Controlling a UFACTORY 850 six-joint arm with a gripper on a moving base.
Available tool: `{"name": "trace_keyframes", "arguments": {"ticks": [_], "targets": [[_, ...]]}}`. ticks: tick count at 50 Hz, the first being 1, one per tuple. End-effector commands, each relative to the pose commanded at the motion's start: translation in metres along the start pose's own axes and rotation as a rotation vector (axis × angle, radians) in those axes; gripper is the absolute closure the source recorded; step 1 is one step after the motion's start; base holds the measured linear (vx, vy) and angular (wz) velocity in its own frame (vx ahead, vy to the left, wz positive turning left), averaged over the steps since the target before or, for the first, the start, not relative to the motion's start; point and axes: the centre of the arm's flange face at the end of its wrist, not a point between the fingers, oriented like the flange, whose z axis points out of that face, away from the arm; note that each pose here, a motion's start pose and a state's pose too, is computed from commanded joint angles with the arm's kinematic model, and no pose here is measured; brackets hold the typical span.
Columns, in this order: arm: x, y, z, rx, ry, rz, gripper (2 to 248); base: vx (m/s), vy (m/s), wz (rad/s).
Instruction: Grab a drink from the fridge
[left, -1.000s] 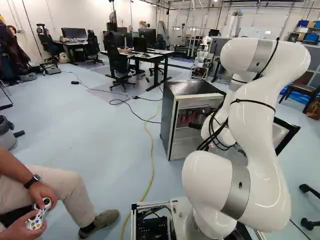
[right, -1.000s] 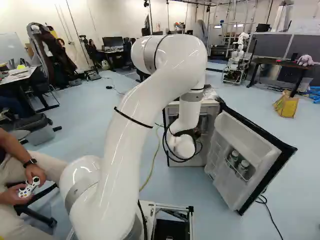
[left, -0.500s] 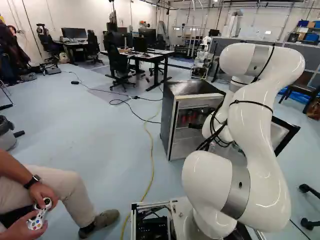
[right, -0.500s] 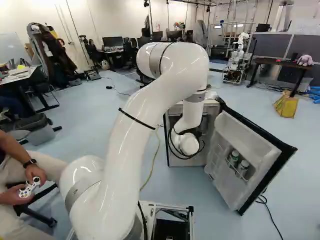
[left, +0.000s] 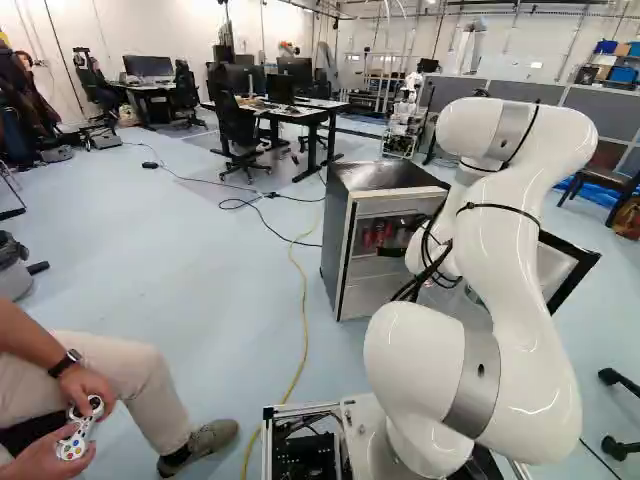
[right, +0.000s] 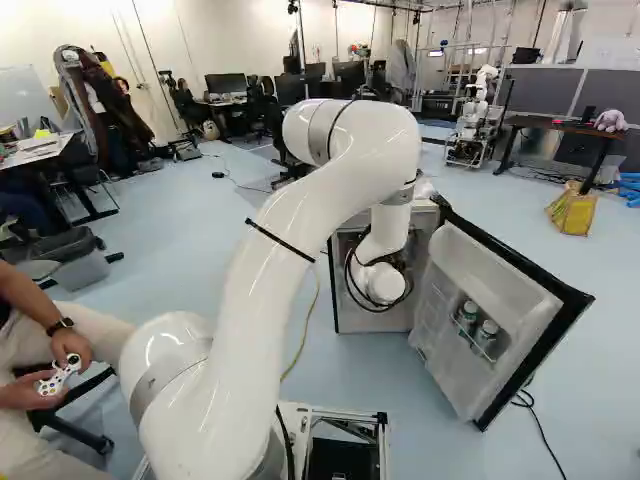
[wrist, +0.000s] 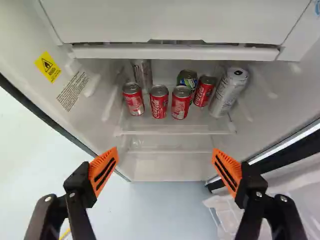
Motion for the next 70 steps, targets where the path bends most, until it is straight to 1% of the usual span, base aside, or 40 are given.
{"name": "trace_keyframes", "arguments": {"ticks": [10,28,48,55,70], "targets": [[0.006,0.007,0.015,-0.001,0.015,-0.017,3,0.0,0.0,0.0],[0.018,0.012,0.044,0.004,0.046,-0.05,3,0.0,0.0,0.0],[0.028,0.017,0.075,-0.008,0.059,-0.07,3,0.0,0.0,0.0],[0.024,0.019,0.082,-0.013,0.052,-0.065,3,0.0,0.0,0.0],[0.007,0.02,0.095,-0.022,0.025,-0.048,3,0.0,0.0,0.0]]}}
